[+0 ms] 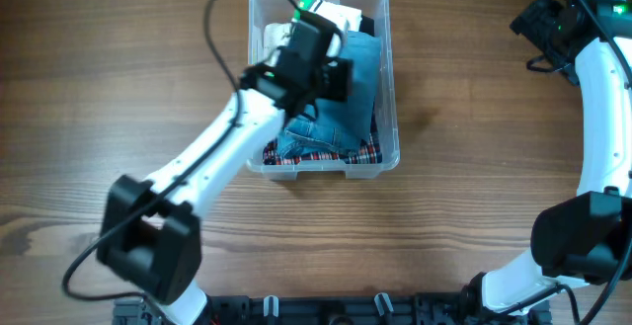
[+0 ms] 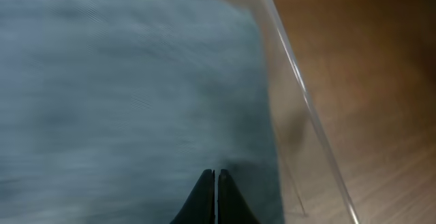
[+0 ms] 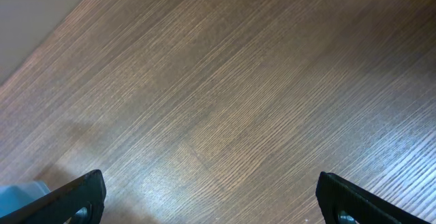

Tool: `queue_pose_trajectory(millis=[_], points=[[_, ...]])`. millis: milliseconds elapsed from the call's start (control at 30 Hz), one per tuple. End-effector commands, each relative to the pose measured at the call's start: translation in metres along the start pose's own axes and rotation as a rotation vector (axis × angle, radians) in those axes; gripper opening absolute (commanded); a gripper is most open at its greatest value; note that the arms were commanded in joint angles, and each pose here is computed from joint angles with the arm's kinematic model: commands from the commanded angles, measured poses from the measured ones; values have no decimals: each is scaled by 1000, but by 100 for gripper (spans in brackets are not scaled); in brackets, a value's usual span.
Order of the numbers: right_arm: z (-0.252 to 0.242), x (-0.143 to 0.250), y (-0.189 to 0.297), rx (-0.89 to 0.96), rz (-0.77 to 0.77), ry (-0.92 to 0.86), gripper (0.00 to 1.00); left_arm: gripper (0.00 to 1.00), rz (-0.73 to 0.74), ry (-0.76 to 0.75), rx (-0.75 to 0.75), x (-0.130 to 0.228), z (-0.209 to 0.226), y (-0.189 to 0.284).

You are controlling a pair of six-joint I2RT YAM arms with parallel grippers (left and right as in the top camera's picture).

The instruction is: Pack container

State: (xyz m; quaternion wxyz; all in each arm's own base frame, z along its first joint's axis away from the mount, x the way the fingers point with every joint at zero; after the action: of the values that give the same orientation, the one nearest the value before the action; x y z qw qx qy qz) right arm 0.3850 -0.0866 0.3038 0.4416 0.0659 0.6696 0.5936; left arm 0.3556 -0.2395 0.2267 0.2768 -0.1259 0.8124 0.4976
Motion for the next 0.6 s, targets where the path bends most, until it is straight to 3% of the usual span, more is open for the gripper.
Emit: queue_pose_trajectory(millis=[0, 267, 567], points=[[1, 2, -2, 2, 9, -11, 100, 4, 76, -11, 6, 16, -4, -29], [1, 2, -2, 2, 9, -11, 100, 5, 144, 0, -31, 30, 7, -58], [1, 2, -2, 2, 9, -11, 100, 4, -175, 31, -309, -22, 33, 11]])
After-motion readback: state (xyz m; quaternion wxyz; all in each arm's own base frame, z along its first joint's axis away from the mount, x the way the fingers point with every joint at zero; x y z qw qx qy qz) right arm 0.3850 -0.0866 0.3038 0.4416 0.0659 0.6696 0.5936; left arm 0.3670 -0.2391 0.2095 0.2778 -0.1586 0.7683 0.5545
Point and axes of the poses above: each gripper's point midway between its finger pads, its own y axis back along the fingers, its own z axis along the line the jaws close on, x = y × z, the point moved 10 cm from there along y, back along the fingers, and after that the axes turned 2 degrees about y, right-handed, at the moved point
